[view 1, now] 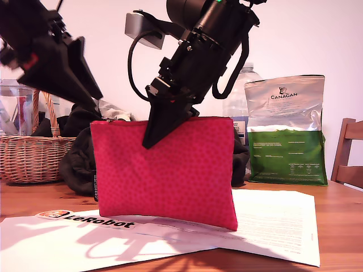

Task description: Close the zipper in the zip bag in front of you

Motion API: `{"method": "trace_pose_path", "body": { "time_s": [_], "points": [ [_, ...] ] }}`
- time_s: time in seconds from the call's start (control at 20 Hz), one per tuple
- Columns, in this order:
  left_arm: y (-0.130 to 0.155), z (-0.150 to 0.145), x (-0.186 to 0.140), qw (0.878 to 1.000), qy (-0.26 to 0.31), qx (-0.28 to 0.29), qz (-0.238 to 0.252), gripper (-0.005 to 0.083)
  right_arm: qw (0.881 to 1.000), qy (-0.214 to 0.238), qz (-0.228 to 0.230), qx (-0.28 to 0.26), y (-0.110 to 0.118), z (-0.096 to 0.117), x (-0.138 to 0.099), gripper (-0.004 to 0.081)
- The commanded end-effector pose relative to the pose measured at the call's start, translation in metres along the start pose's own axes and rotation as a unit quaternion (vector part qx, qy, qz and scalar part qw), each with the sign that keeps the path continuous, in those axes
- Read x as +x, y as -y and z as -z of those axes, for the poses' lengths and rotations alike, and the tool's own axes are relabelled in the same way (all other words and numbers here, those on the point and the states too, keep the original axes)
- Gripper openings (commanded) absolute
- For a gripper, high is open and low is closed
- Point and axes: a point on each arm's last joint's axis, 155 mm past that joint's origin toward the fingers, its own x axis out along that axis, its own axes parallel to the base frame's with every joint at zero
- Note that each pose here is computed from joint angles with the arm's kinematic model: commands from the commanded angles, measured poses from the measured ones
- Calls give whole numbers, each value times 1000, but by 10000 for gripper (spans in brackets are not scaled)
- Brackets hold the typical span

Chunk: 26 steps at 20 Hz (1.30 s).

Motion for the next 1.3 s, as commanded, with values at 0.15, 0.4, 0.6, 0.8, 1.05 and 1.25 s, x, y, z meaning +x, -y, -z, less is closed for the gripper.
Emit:
{"method": "trace_pose_path", "body": {
  "time_s": [0.15, 0.4, 0.6, 0.8, 1.05, 1.25],
  "points": [
    [-11, 11, 17, 999, -8, 52, -8, 344, 999, 3, -18, -27, -8, -1, 2, -13],
    [-8, 18, 21, 999, -16, 51, 0, 343, 999, 5, -17, -41, -7, -1, 2, -13],
    [2, 21, 20, 998, -22, 50, 20, 343, 999, 3, -14, -43, -6, -1, 2, -13],
    [8, 20, 21, 998, -18, 48, 32, 342, 999, 5, -11, -44, -5, -2, 2, -13],
    [13, 20, 27, 997, -14, 56, 44, 341, 997, 9, -11, -69, -8, -6, 3, -13],
    [16, 18, 36, 997, -12, 61, 52, 229, 995, -4, 4, -102, -5, -4, 4, -13]
  ]
}}
